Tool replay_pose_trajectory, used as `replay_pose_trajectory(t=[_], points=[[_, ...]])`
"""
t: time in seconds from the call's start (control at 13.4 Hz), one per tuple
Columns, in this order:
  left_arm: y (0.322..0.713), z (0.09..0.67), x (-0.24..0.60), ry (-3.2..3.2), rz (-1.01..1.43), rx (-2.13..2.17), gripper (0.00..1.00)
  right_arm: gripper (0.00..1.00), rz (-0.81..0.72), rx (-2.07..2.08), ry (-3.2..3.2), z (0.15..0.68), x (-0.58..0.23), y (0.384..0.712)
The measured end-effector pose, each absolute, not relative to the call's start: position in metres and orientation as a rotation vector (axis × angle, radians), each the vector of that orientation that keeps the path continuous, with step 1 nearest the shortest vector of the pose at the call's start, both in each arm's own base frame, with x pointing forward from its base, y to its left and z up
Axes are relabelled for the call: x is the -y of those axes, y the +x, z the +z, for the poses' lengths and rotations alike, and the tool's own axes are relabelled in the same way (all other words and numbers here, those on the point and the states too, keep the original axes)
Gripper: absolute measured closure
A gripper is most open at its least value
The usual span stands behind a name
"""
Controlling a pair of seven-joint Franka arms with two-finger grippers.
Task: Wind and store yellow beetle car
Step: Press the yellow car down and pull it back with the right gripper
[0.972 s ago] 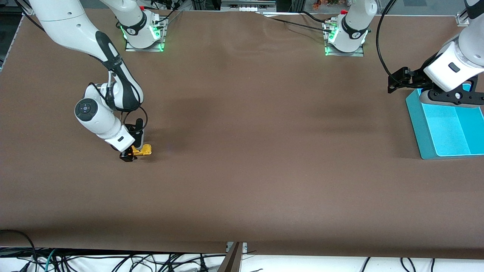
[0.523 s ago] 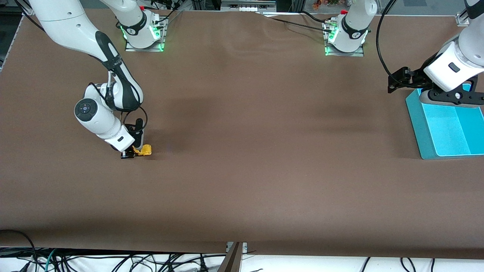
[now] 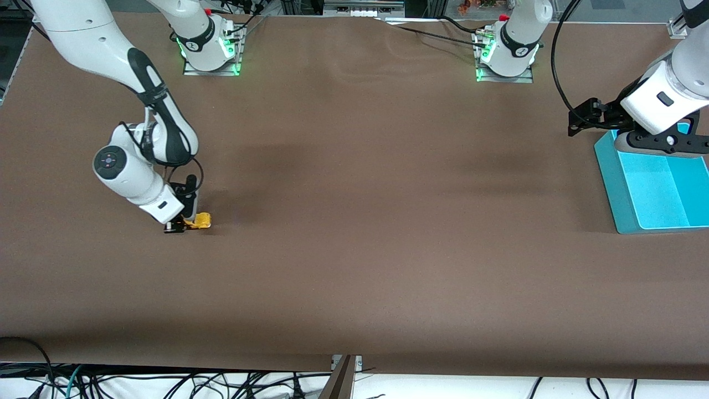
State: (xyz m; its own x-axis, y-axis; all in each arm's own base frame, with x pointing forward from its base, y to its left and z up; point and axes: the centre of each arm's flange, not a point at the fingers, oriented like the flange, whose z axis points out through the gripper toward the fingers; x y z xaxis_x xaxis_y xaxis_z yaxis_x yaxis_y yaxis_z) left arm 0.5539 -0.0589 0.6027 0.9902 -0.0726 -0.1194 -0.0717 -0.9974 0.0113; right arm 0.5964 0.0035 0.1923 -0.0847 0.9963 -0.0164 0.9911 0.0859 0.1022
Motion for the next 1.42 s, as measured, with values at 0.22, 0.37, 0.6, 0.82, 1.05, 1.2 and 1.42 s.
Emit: replay_pose_trajectory(t=[0.22,0.37,0.6,0.82,1.05,1.2,1.42], points=[[0.554,0.603,0.059,3.127,-0.188,0.113,0.00,0.55,0.093,-2.258,2.052,0.192,0.046,0.597],[0.554,0.603,0.058,3.127,-0.189,0.112,0.00,0.55,0.094,-2.259,2.044,0.192,0.071,0.598],[0.554,0.603,0.058,3.127,-0.190,0.111,0.00,0.55,0.110,-2.265,2.045,0.192,0.085,0.598],[0.554,0.603,0.056,3.127,-0.191,0.105,0.00,0.55,0.114,-2.267,2.046,0.192,0.084,0.598],[0.554,0.602,0.054,3.127,-0.194,0.101,0.00,0.31,0.099,-2.299,2.071,0.170,0.077,0.594],[0.554,0.602,0.054,3.127,-0.194,0.101,0.00,0.11,0.097,-2.311,2.072,0.168,0.073,0.599],[0.554,0.602,0.054,3.127,-0.194,0.100,0.00,0.00,0.081,-2.329,2.087,0.179,0.073,0.610]])
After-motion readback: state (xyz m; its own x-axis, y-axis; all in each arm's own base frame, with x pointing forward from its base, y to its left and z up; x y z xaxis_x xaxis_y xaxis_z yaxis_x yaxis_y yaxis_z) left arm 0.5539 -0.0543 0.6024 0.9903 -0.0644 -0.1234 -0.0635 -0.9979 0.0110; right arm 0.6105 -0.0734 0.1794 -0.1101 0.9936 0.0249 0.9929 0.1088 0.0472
